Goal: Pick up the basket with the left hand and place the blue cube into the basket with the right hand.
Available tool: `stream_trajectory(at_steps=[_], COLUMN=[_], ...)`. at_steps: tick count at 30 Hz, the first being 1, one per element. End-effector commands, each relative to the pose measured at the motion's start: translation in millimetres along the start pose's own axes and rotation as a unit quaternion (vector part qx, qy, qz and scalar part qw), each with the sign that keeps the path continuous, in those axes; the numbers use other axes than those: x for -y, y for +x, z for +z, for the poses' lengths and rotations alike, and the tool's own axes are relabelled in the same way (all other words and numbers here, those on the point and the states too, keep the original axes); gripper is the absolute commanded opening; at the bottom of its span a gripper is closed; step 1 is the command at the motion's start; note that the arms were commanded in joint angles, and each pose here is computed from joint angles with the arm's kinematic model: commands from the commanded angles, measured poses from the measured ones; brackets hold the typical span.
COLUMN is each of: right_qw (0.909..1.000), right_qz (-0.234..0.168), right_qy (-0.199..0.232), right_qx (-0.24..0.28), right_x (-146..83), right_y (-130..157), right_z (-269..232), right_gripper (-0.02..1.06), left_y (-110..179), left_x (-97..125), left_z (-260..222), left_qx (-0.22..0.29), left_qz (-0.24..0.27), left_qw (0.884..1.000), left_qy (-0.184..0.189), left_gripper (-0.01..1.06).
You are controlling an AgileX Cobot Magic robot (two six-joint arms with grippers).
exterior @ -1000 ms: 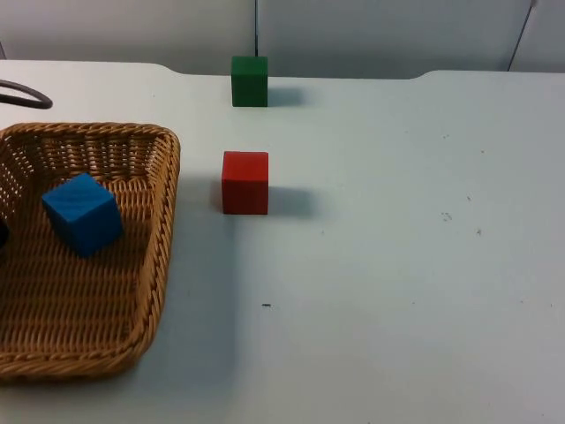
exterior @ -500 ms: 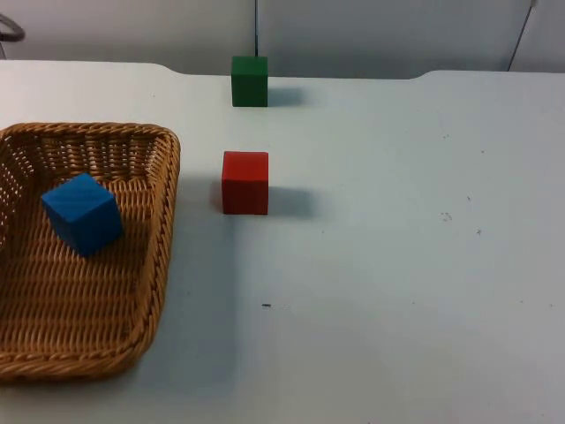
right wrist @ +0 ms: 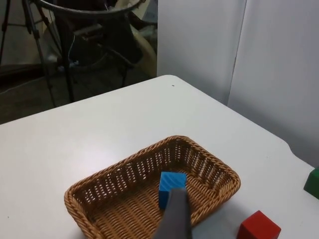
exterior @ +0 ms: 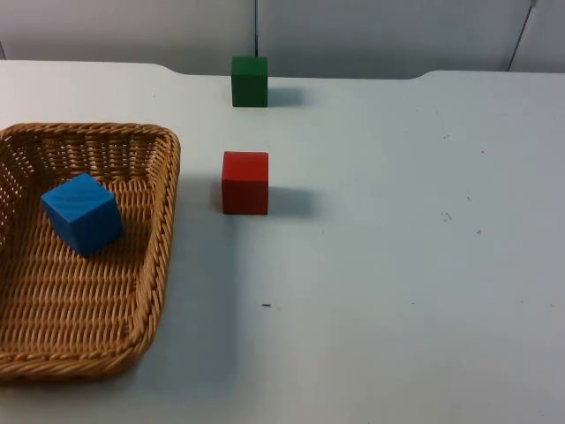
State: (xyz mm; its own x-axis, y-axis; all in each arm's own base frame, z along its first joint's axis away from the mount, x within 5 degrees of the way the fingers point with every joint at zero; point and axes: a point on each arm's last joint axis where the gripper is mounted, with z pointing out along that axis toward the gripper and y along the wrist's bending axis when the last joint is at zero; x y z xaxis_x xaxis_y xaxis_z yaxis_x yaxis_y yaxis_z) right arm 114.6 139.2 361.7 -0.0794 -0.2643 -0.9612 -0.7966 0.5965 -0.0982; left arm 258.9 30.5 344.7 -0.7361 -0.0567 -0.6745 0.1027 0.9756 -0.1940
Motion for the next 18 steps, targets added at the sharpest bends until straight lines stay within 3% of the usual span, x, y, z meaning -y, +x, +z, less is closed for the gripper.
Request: stream_trajectory(at_steps=[1, 4, 6, 7, 11, 18], right_qw=[0.9998, 0.9998, 0.9998, 0.9998, 0.9998, 0.9998], right_qz=[-0.014, -0.016, -0.017, -0.017, -0.018, -0.018], right_qy=[0.003, 0.003, 0.003, 0.003, 0.003, 0.003], right_qx=[0.010, 0.010, 0.010, 0.010, 0.010, 0.010], right_x=[0, 0, 0, 0, 0, 0], right_y=[-1, -1, -1, -1, -1, -1], right_z=[-1, -1, -1, -1, -1, -1], right_gripper=[0.71, 0.71, 0.71, 0.71, 0.71, 0.71], left_y=[8, 17, 40, 40, 84, 141], left_x=[21, 34, 54, 54, 69, 69], left_z=[-35, -49, -68, -68, -87, -103], left_qx=[0.059, 0.097, 0.142, 0.142, 0.173, 0.198], left_qz=[0.012, 0.030, 0.074, 0.074, 0.135, 0.135], left_qw=[0.998, 0.995, 0.987, 0.987, 0.976, 0.971], left_qy=[0.005, 0.006, 0.010, 0.010, 0.014, 0.012], left_gripper=[0.80, 0.80, 0.80, 0.80, 0.80, 0.80])
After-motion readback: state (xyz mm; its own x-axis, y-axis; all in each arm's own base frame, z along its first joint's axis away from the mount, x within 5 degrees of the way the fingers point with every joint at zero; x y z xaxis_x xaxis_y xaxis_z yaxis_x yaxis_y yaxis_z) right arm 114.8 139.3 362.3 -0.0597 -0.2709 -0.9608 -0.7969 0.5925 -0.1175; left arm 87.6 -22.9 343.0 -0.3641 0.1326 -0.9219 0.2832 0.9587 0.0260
